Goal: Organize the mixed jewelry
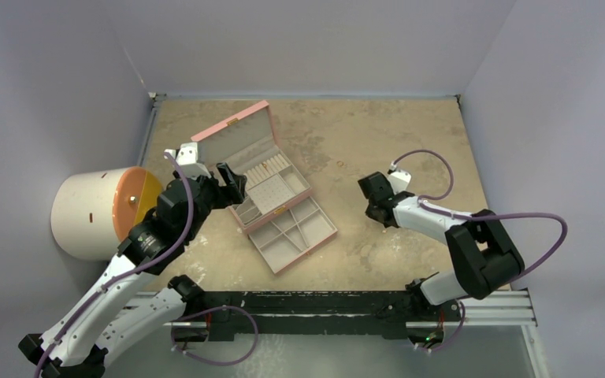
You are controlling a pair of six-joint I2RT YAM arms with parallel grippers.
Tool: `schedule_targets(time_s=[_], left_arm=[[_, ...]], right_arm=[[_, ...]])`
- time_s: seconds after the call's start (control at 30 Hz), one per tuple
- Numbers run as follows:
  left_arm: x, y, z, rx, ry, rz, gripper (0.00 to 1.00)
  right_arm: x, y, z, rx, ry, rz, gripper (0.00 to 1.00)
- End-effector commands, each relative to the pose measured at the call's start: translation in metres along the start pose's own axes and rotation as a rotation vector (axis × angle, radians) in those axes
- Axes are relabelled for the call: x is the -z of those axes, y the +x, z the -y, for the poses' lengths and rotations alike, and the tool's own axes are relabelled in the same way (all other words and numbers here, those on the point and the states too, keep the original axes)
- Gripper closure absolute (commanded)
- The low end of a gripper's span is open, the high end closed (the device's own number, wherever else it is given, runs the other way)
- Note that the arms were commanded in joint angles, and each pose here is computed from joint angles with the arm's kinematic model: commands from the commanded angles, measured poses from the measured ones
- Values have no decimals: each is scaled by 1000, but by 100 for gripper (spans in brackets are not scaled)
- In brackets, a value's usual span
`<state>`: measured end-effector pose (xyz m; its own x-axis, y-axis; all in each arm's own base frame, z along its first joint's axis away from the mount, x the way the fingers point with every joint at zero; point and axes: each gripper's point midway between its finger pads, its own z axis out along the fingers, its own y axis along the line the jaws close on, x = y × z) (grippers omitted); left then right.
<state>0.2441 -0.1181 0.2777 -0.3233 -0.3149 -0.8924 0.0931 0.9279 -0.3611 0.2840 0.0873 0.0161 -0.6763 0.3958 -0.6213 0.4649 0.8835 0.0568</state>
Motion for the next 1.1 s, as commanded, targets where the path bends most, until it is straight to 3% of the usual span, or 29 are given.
schedule_targets(time_s=[0.0, 0.13, 0.23, 1.07], left_arm=[[1, -12, 6, 12, 30, 41, 24], [1, -12, 6, 12, 30, 42, 24], [1, -12, 6, 11, 29, 42, 24], [0, -10, 7, 11, 32, 35, 24]], right_arm=[[4, 17, 15, 56, 55, -60, 89], [2, 19, 14, 64, 61, -66, 92], [1, 21, 12, 64, 52, -71, 100], [47, -9, -28, 76, -218, 1, 100]])
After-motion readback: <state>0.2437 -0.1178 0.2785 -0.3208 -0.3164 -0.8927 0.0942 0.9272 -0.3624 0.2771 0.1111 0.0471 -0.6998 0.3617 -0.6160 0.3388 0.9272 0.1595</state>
